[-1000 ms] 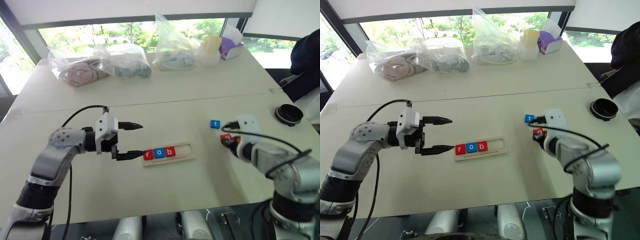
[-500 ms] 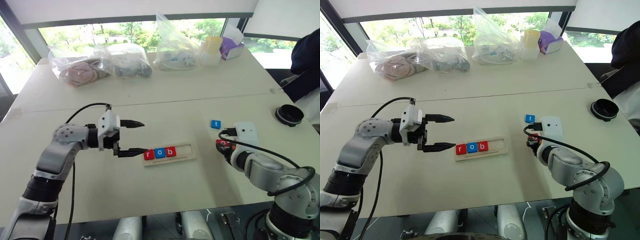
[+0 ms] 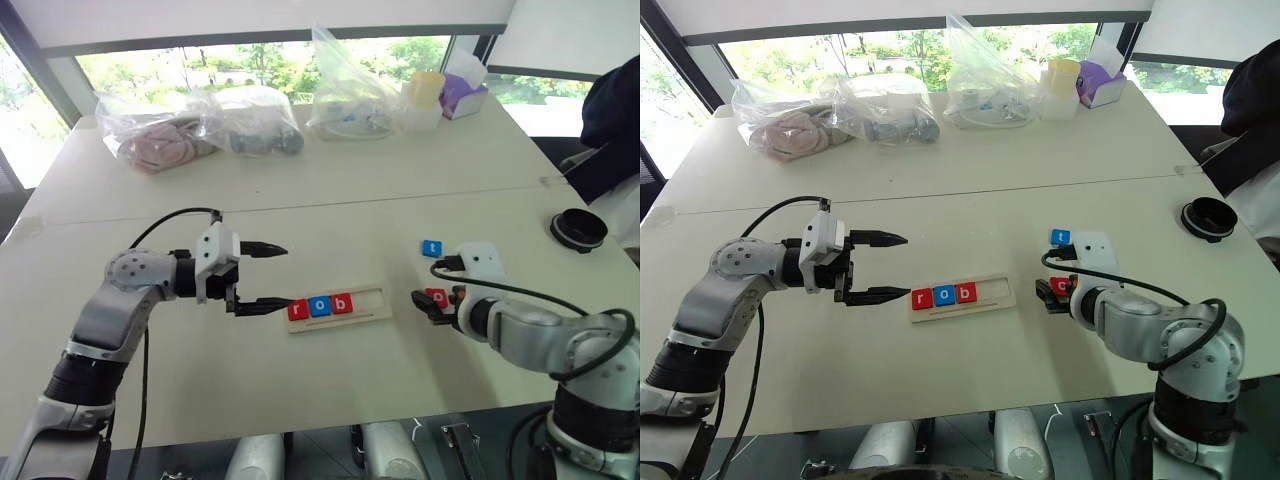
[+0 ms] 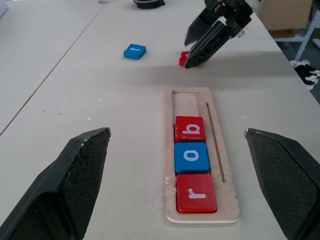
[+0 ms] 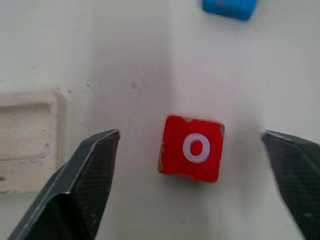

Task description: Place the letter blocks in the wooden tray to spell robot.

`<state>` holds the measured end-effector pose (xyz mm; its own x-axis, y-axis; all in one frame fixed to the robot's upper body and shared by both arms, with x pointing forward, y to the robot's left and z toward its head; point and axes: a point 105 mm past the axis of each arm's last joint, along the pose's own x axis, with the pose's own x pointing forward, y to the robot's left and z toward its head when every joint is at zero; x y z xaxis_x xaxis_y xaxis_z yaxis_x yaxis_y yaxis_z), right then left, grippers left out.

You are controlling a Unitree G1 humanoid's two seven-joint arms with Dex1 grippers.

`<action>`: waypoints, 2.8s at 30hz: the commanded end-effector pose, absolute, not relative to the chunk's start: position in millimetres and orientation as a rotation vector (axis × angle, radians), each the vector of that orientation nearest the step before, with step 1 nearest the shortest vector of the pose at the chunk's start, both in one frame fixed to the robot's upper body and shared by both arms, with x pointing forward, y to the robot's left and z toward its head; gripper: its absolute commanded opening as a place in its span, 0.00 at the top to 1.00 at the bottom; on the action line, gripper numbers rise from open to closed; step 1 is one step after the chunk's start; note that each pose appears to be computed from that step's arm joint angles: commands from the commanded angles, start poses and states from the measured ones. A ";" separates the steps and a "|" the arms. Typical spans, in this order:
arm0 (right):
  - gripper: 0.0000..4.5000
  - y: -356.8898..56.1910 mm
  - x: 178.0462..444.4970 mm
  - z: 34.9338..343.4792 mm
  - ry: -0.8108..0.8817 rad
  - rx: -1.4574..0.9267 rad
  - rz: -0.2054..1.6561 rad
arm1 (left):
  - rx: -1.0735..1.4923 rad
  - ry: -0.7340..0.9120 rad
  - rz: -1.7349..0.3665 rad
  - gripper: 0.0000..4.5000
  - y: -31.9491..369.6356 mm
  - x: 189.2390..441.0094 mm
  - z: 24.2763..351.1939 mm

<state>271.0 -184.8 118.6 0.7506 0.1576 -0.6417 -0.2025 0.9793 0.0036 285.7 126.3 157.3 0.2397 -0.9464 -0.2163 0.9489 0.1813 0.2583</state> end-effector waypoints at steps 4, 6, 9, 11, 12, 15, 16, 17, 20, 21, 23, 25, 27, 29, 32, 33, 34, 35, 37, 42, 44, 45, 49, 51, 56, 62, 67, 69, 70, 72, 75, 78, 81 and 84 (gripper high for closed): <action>0.01 -163.5 251.2 146.5 0.688 -0.439 0.635 | 0.406 -0.047 -1.327 0.00 128.0 285.5 167.4; 0.01 -171.9 252.5 145.1 0.609 -0.642 0.759 | 0.408 -0.050 -1.326 0.00 127.4 286.1 167.5; 0.01 -186.2 261.5 139.6 0.447 -0.915 0.976 | 0.410 -0.055 -1.326 0.00 126.0 286.8 168.0; 0.01 -202.8 272.7 129.7 0.457 -0.935 0.985 | 0.410 -0.059 -1.324 0.00 125.1 286.7 168.7; 0.01 -207.1 277.2 126.2 0.455 -0.929 0.989 | 0.411 -0.060 -1.324 0.00 124.9 286.3 168.8; 0.01 -215.0 284.3 115.9 0.449 -0.899 1.024 | 0.413 -0.060 -1.322 0.00 125.5 285.2 169.3; 0.01 -216.6 286.3 114.0 0.450 -0.872 1.029 | 0.413 -0.059 -1.321 0.00 125.8 284.9 169.6; 0.01 -218.1 288.8 112.8 0.447 -0.850 1.030 | 0.414 -0.059 -1.321 0.00 125.9 284.8 170.0; 0.01 -220.8 295.9 110.7 0.457 -0.734 1.021 | 0.412 -0.059 -1.327 0.00 124.9 282.5 171.0; 0.01 -220.8 296.8 110.4 0.461 -0.702 1.023 | 0.411 -0.059 -1.329 0.00 124.4 281.5 171.3; 0.01 -221.1 297.6 109.3 0.470 -0.670 1.031 | 0.410 -0.059 -1.330 0.00 123.9 280.2 171.6; 0.01 -222.5 297.7 106.8 0.488 -0.662 1.034 | 0.410 -0.057 -1.329 0.00 124.0 279.8 171.7; 0.01 -223.3 297.0 104.4 0.503 -0.643 1.037 | 0.411 -0.055 -1.327 0.00 124.2 279.5 171.8; 0.01 -224.1 297.2 103.1 0.508 -0.638 1.037 | 0.412 -0.053 -1.326 0.00 124.4 279.6 171.9; 0.13 -224.8 300.3 104.4 0.495 -0.645 1.027 | 0.414 -0.053 -1.324 0.00 124.2 279.7 172.4; 0.20 -224.6 301.0 105.0 0.491 -0.646 1.026 | 0.414 -0.053 -1.324 0.00 124.2 279.7 172.5; 0.31 -223.7 301.6 106.2 0.487 -0.641 1.028 | 0.414 -0.053 -1.324 0.00 124.0 279.8 172.5; 0.43 -222.4 302.2 108.0 0.481 -0.638 1.030 | 0.414 -0.053 -1.324 0.00 123.8 279.6 172.6; 0.66 -219.1 303.5 112.5 0.465 -0.638 1.035 | 0.414 -0.053 -1.324 0.00 123.6 279.2 172.6; 0.75 -207.2 306.7 129.6 0.414 -0.693 1.075 | 0.414 -0.052 -1.323 0.00 123.1 279.0 172.5; 0.75 -189.2 306.7 147.0 0.363 -0.733 1.140 | 0.413 -0.053 -1.321 0.00 123.1 279.1 172.8; 0.75 -174.9 302.8 155.5 0.339 -0.746 1.205 | 0.413 -0.053 -1.320 0.00 123.1 279.1 172.8; 0.75 -142.4 291.5 152.9 0.315 -0.894 1.399 | 0.412 -0.055 -1.317 0.00 122.5 279.2 173.0; 0.75 -132.3 294.0 149.3 0.312 -0.910 1.432 | 0.410 -0.057 -1.314 0.00 121.9 279.3 173.4; 0.75 -111.1 304.7 141.0 0.302 -0.927 1.478 | 0.409 -0.059 -1.304 0.00 122.7 276.6 174.2; 0.75 -109.9 311.8 131.4 0.329 -0.945 1.502 | 0.413 -0.050 -1.284 0.00 126.8 273.8 173.8; 0.75 -109.7 312.3 128.2 0.349 -0.915 1.508 | 0.411 -0.048 -1.278 0.00 126.8 272.2 173.2; 0.75 -109.2 311.7 127.0 0.350 -0.914 1.511 | 0.409 -0.048 -1.277 0.00 126.2 271.8 173.1; 0.75 -109.1 311.7 126.4 0.352 -0.915 1.511 | 0.409 -0.048 -1.276 0.00 126.2 271.9 172.9; 0.75 -108.7 312.3 126.2 0.356 -0.912 1.510 | 0.409 -0.048 -1.275 0.00 126.4 272.4 173.0; 0.75 -108.9 312.4 126.0 0.362 -0.902 1.508 | 0.408 -0.051 -1.275 0.00 125.7 272.7 173.2; 0.75 -108.9 312.7 125.2 0.367 -0.900 1.506 | 0.407 -0.051 -1.275 0.00 125.8 272.8 173.0; 0.75 -109.2 312.6 124.0 0.372 -0.899 1.506 | 0.406 -0.051 -1.275 0.00 125.6 272.8 173.0; 0.75 -110.0 313.6 122.8 0.375 -0.898 1.499 | 0.405 -0.051 -1.275 0.00 125.7 272.9 172.9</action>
<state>310.8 -111.4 115.1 0.0727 0.6763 -0.7330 -0.9537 -0.1679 -0.2494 275.1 127.3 162.1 0.3057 -0.9273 -0.2158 0.9267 0.2378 0.2912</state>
